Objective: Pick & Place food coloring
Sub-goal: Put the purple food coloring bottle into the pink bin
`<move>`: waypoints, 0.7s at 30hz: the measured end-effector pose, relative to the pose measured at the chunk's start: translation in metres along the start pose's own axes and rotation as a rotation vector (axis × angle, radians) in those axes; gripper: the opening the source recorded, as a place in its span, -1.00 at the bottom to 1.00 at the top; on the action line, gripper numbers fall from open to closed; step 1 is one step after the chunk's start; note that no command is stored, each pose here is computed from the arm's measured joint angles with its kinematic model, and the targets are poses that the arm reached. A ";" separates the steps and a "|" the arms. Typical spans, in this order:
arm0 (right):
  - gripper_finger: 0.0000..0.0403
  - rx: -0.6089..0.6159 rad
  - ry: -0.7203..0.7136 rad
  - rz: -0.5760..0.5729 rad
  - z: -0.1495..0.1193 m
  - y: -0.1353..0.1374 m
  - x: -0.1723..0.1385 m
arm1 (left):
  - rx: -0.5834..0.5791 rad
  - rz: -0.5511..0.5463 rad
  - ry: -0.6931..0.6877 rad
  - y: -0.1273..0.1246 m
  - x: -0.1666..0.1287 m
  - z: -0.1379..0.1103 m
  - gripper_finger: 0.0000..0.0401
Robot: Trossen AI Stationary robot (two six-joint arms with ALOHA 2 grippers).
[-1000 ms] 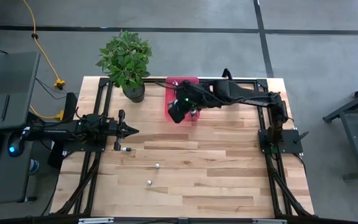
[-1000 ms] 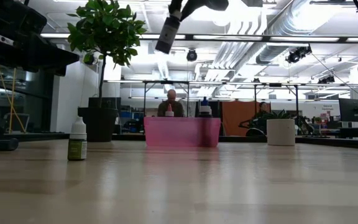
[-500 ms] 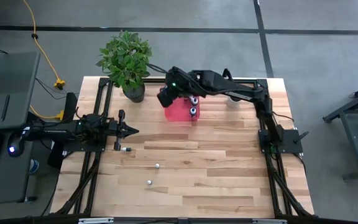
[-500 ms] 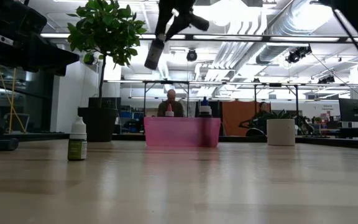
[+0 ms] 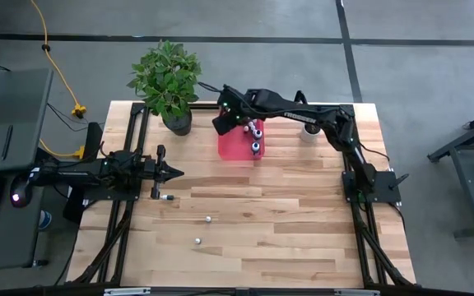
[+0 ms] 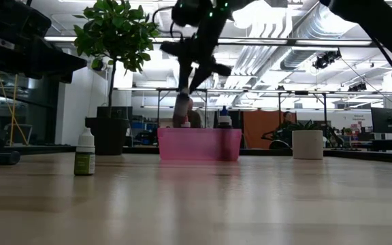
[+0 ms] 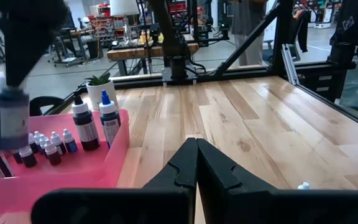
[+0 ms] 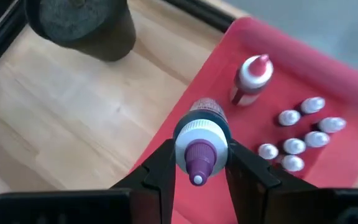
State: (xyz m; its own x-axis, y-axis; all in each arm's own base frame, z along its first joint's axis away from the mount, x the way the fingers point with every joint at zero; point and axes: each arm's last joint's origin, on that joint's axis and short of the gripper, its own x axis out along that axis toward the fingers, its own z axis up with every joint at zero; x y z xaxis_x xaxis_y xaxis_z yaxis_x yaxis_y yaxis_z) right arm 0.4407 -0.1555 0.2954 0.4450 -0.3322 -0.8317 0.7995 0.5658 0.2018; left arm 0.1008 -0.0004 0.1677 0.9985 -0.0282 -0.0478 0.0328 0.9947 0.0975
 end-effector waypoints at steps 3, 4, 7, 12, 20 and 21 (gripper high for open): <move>-0.47 0.020 0.043 -0.010 -0.004 -0.006 0.018 | 0.000 0.000 0.000 0.000 0.000 0.000 -1.00; -0.47 0.023 0.054 -0.017 -0.006 -0.007 0.023 | 0.000 0.000 0.000 0.000 0.000 0.000 -1.00; -0.47 0.054 0.067 -0.025 -0.009 -0.011 0.032 | 0.000 0.000 0.000 0.000 0.000 0.000 -1.00; -0.47 0.106 0.090 -0.064 -0.016 -0.022 0.047 | 0.000 0.000 0.000 0.000 0.000 0.000 -1.00; -0.47 0.160 0.069 -0.109 -0.014 -0.034 0.055 | 0.000 0.000 0.000 0.000 0.000 0.000 -1.00; -0.47 0.166 0.062 -0.114 -0.012 -0.036 0.056 | 0.000 0.000 0.000 0.000 0.000 0.000 -1.00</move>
State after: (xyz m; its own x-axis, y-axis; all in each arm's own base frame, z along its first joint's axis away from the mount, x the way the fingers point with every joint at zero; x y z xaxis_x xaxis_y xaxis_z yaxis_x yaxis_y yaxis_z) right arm 0.4317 -0.1848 0.2355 0.3261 -0.3370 -0.8832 0.9012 0.3931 0.1827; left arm 0.1008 -0.0004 0.1677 0.9984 -0.0282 -0.0481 0.0328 0.9947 0.0972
